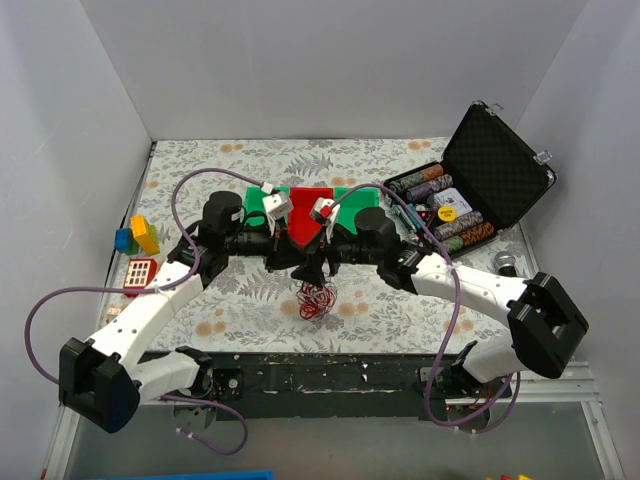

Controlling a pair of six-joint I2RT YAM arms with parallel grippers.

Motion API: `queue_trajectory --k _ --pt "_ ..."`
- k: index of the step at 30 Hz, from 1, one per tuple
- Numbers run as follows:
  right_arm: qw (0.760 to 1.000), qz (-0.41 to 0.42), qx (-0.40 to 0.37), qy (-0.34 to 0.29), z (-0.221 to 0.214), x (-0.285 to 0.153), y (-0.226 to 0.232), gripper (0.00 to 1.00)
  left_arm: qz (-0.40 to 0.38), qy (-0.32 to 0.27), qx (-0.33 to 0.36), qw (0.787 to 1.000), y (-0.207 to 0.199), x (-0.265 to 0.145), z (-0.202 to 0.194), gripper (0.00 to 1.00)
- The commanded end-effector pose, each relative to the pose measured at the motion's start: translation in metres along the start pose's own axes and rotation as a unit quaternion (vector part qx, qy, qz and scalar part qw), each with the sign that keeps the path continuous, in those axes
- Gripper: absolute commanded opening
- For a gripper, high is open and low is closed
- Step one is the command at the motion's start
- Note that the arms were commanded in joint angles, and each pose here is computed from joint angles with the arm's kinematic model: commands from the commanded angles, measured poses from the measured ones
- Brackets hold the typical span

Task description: Untangle the cables

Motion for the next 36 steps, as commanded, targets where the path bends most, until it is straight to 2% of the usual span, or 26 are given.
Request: queue_trajectory --k 1,12,20,24,29,36 --pt "1.000 -0.004 0.005 -0.018 -0.006 0.005 -0.004 0.86 -0.017 -0.067 0.033 0.997 -0.021 -0.013 0.056 0.00" --pt "0.999 -0.032 0.036 0.010 -0.063 -0.007 -0.020 0.82 0.035 -0.163 0.081 0.983 -0.027 -0.036 0.147 0.00" --pt "0.995 -0.056 0.059 0.056 -0.101 -0.010 -0.033 0.77 0.056 -0.212 0.116 0.969 -0.034 -0.054 0.205 0.00" --pt "0.992 -0.081 0.061 0.069 -0.114 -0.015 -0.041 0.77 0.102 -0.253 0.172 0.947 -0.036 -0.074 0.254 0.00" --pt "0.990 -0.099 0.067 0.077 -0.116 -0.014 -0.047 0.77 0.147 -0.302 0.206 0.919 -0.039 -0.096 0.305 0.00" --pt "0.987 -0.109 0.074 0.088 -0.120 -0.014 -0.050 0.78 0.179 -0.367 0.266 0.873 -0.060 -0.132 0.371 0.00"
Point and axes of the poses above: each gripper's point midway between its finger pads, its own x axis out along the fingers, its own y axis along the line the jaws close on, z = x × y, the point moved 4 cm from there along -x, back along the fingers, and after that the axes turned 11 degrees about x, right-handed, at the moved point
